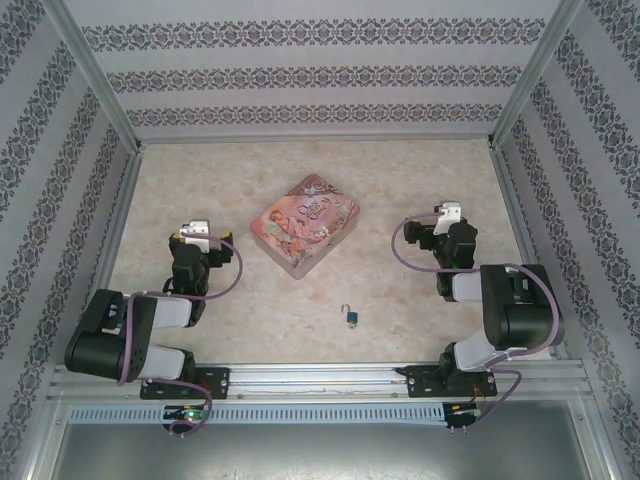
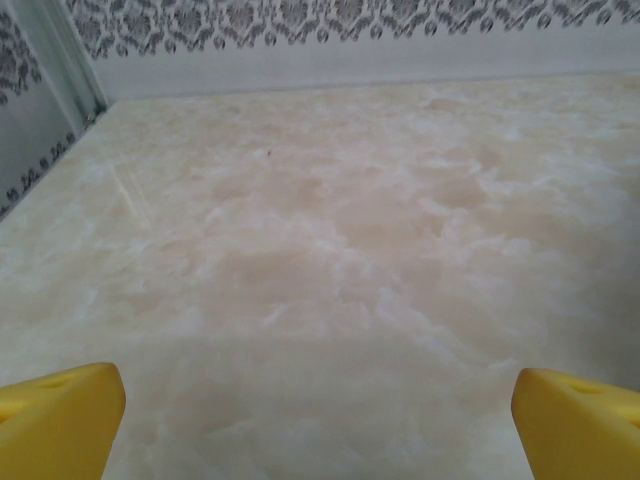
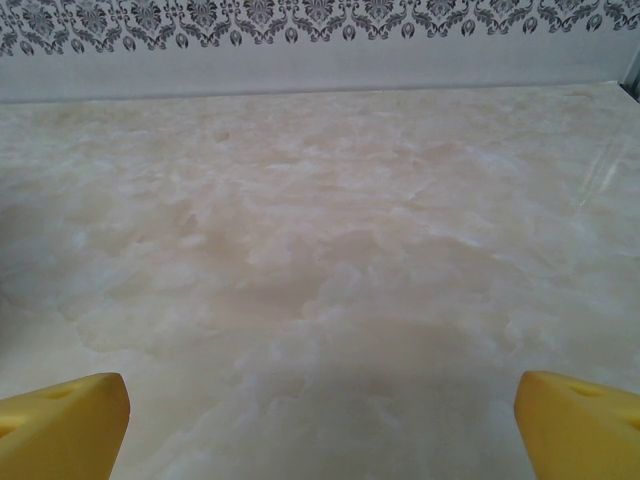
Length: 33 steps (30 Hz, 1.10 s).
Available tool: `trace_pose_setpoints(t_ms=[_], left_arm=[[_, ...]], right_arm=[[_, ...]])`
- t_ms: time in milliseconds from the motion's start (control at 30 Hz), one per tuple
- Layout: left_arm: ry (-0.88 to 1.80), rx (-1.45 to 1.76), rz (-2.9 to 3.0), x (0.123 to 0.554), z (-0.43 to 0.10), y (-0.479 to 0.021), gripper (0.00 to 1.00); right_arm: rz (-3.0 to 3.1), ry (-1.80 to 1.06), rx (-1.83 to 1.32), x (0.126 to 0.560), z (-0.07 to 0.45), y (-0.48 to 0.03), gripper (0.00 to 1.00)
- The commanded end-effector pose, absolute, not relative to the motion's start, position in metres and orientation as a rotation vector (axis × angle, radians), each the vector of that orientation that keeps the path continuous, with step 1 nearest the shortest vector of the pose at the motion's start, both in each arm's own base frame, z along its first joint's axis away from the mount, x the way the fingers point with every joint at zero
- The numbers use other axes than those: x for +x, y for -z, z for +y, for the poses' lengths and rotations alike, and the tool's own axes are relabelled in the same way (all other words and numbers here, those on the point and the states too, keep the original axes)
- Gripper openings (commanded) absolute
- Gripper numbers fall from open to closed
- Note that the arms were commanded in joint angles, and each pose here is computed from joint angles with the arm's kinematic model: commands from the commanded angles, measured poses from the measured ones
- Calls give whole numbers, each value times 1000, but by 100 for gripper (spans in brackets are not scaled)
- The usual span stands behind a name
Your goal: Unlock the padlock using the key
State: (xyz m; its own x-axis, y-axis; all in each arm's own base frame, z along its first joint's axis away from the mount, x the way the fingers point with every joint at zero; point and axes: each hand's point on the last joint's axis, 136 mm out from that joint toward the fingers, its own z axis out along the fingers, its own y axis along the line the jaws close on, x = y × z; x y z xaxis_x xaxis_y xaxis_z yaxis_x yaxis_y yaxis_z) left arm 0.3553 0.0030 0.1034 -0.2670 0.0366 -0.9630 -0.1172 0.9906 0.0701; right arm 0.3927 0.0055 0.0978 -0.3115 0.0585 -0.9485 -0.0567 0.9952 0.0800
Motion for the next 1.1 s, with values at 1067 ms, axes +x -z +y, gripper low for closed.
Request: trace_pose_setpoints(t_ms=[1067], left_arm=[[-177,-157,1876,395,30,-91,99]], right_arm=[[1861,-98,-5,398,7,-106,98]])
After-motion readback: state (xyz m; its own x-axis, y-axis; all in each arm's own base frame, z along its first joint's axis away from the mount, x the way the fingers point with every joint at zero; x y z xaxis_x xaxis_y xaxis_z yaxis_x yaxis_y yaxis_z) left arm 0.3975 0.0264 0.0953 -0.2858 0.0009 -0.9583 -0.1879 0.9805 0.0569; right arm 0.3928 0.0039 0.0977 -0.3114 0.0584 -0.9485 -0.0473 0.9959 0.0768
